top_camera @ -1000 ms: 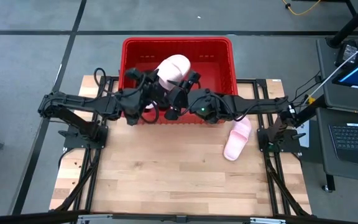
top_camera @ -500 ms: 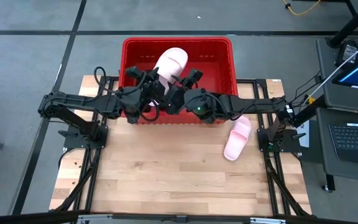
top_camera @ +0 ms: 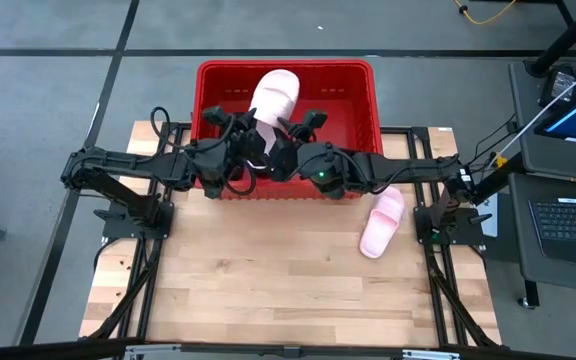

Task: Pick and place slides into bin
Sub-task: Put the left pink slide into the red container

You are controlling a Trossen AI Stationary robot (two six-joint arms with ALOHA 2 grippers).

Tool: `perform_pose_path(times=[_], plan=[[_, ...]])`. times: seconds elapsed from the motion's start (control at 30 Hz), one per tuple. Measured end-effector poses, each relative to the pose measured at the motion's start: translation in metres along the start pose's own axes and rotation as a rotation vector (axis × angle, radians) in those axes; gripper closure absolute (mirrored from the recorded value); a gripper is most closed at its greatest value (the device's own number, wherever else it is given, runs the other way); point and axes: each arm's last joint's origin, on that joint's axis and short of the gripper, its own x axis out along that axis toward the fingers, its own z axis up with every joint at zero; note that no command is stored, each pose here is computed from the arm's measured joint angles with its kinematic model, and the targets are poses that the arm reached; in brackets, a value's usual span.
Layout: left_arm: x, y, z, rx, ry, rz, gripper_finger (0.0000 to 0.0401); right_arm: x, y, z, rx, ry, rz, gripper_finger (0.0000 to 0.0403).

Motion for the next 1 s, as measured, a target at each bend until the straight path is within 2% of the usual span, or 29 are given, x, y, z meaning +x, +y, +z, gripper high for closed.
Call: perform_pose_path(times=[0.2, 0.77, 1.0], plan=[[-0.0001, -0.0005, -0.0002, 0.010, -0.002, -0.004, 0.0398, 0.0000, -0.0002, -0.0001, -0.013, 0.005, -0.006, 0.0311], [-0.0023, -0.0059, -0.0033, 0.017, -0.010, -0.047, 0.0398, -0.0028, -0.0021, 0.0028, -0.120, 0.024, -0.060, 0.0313], [-0.0068, -0.0083, -0.0015, 0.015, -0.052, -0.091, 0.0398, -0.0030, -0.0057, 0.0056, -0.097, 0.027, -0.099, 0.0313]])
